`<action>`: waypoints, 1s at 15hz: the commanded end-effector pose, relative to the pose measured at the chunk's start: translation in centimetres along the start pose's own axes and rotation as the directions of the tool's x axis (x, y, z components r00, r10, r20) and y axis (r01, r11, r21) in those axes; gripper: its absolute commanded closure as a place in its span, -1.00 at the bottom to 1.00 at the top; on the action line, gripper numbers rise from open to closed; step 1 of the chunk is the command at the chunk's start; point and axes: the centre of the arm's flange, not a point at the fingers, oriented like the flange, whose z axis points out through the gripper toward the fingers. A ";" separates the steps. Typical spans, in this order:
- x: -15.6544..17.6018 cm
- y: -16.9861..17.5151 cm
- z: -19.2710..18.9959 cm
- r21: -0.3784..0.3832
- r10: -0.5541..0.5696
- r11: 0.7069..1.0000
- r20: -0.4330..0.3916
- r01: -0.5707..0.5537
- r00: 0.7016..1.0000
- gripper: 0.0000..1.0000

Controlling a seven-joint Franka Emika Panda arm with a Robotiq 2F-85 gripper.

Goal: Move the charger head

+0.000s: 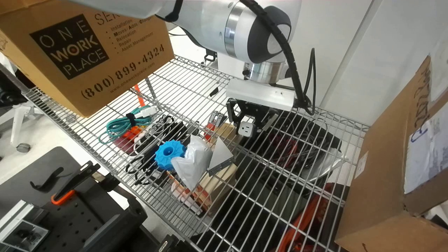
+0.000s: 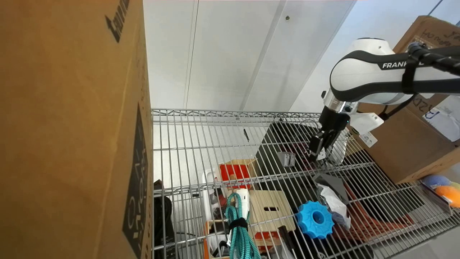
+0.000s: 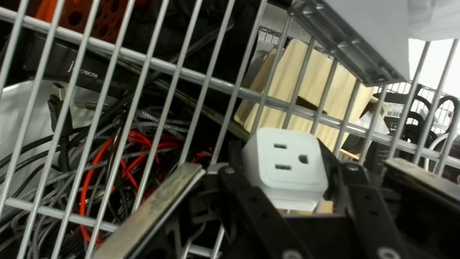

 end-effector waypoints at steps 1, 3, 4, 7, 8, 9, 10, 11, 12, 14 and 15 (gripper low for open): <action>0.2 -0.3 -4.2 -0.014 -0.033 0.999 0.019 0.033 0.999 0.54; 0.4 -1.0 -6.0 0.004 -0.058 0.998 0.015 0.058 0.998 0.54; 1.0 -1.8 -6.7 0.013 -0.084 0.996 0.023 0.083 0.996 0.54; 2.5 -4.3 -7.8 0.031 -0.148 0.989 0.013 0.148 0.989 0.54; 3.5 -5.6 -8.3 0.029 -0.176 0.984 0.014 0.176 0.984 0.54; 4.1 -6.4 -8.3 0.025 -0.198 0.980 0.015 0.198 0.980 0.54; 5.1 -7.5 -8.6 0.019 -0.227 0.974 0.021 0.227 0.974 0.54; 5.7 -8.4 -8.6 0.015 -0.248 0.969 0.026 0.247 0.968 0.54; 6.7 -9.3 -8.8 0.005 -0.269 0.963 0.042 0.269 0.962 0.54; 7.8 -10.4 -8.4 -0.014 -0.297 0.955 0.057 0.298 0.953 0.54; 8.2 -10.5 -8.3 -0.027 -0.302 0.952 0.062 0.304 0.951 0.54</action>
